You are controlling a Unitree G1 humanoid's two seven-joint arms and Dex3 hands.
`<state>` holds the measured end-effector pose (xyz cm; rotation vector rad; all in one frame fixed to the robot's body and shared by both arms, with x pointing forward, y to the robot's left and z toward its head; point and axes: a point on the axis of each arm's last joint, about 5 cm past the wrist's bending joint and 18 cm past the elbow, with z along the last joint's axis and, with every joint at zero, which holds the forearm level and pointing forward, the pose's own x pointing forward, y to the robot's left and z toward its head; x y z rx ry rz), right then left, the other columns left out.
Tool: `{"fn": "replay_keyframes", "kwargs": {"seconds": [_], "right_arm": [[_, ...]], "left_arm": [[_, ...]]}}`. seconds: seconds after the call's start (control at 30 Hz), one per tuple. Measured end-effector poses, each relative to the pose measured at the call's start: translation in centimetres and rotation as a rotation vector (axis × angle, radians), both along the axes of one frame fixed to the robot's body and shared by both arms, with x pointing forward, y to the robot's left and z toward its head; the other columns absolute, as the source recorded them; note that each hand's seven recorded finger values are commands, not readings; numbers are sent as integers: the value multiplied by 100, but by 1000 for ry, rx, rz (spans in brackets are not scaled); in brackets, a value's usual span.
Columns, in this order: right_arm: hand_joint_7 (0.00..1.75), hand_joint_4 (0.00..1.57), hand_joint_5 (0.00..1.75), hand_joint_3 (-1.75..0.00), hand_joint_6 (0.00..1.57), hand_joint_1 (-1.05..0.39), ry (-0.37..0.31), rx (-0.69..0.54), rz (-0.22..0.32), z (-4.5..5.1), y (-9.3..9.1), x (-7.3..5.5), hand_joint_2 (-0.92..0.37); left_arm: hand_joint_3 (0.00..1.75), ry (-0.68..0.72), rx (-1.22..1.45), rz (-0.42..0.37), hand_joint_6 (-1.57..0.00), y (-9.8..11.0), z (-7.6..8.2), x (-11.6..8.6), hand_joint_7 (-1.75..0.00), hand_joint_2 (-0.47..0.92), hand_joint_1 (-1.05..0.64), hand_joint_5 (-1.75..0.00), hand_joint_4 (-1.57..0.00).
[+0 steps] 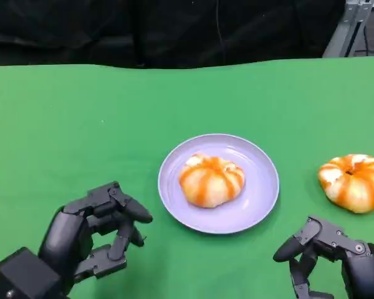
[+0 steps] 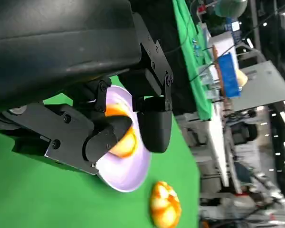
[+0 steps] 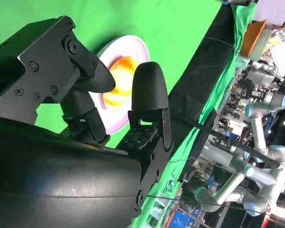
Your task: Grasp the bread from the table and place it into the plate.
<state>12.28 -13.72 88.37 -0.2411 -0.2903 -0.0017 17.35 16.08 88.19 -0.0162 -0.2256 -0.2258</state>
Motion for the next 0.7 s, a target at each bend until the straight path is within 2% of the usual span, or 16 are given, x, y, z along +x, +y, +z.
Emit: {"fn": "replay_keyframes", "kwargs": {"seconds": [0.17, 0.37, 0.7], "right_arm": [[126, 81, 169, -132, 79, 8, 8, 4, -3, -9, -21, -17, -34], [126, 82, 167, -132, 80, 10, 3, -5, -4, -10, -43, -18, -34], [126, 81, 167, -129, 80, 8, 2, -6, -7, -15, -67, -35, -35]], "left_arm": [[141, 10, -24, 20, -78, 2, -20, -29, -163, 42, 3, -175, -88], [134, 19, -51, 31, -79, 17, -35, -32, -161, 43, 3, -175, -88], [136, 27, -58, 21, -79, 43, -88, -30, -158, 40, -1, -174, -86]]}}
